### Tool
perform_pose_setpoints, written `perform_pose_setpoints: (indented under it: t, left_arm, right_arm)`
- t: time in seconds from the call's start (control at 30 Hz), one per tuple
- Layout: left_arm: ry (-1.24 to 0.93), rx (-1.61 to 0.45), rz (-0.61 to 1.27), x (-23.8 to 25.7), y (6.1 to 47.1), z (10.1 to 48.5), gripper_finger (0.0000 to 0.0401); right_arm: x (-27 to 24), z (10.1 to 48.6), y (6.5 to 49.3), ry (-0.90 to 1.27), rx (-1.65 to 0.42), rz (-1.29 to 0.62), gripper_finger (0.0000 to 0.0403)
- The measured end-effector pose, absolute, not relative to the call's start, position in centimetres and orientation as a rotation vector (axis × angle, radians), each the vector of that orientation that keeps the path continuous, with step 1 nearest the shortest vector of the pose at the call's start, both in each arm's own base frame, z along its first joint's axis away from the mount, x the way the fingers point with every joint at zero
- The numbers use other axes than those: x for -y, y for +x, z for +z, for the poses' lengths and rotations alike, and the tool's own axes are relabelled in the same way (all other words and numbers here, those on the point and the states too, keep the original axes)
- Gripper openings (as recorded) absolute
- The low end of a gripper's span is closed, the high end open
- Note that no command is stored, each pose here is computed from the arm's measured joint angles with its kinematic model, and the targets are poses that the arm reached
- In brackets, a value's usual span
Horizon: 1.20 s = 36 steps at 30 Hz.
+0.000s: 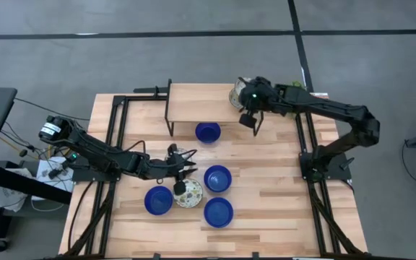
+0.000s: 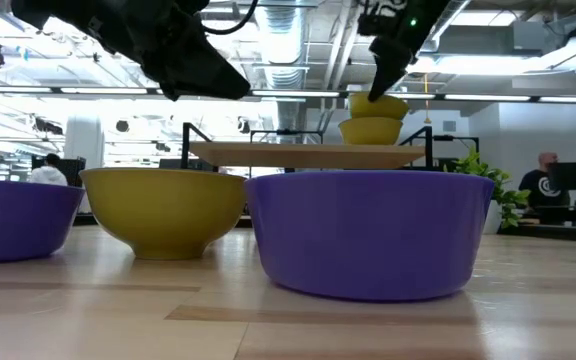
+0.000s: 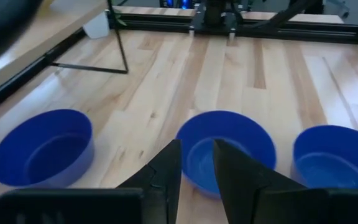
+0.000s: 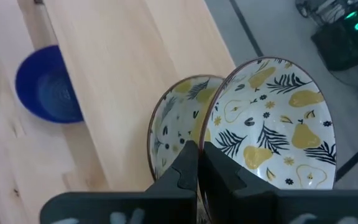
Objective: Pick & Place Mini bowls
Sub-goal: Stack the white patterned bowl on the white patterned bowl on the shelf
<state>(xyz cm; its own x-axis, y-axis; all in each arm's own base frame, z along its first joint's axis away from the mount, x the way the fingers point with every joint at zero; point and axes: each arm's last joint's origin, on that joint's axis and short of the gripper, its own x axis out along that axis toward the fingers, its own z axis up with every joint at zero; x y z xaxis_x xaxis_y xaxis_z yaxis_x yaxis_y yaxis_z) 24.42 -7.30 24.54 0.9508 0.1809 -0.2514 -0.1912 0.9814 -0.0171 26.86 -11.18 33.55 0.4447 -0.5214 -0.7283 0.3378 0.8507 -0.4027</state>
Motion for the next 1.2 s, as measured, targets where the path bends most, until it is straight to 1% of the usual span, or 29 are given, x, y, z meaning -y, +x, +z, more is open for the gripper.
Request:
perform_pose_setpoints:
  t: [0.13, 0.77, 0.93, 1.2]
  left_arm:
    - [-0.045, -0.253, 0.166, 7.37, 24.43, 24.55, 0.0091]
    - [-0.046, -0.246, 0.166, 7.37, 24.46, 24.62, 0.0091]
    - [-0.046, -0.246, 0.166, 7.37, 24.46, 24.62, 0.0091]
    - [-0.046, -0.246, 0.166, 7.38, 24.45, 24.62, 0.0091]
  right_arm:
    - [11.36, 32.96, 27.33, -0.223, -1.0, -0.523, 0.0]
    - [11.37, 32.85, 27.45, -0.223, -1.002, -0.522, 0.0]
    - [11.21, 32.75, 27.42, -0.202, -1.006, -0.476, 0.0]
    - [10.64, 32.71, 27.57, -0.212, -1.012, -0.456, 0.0]
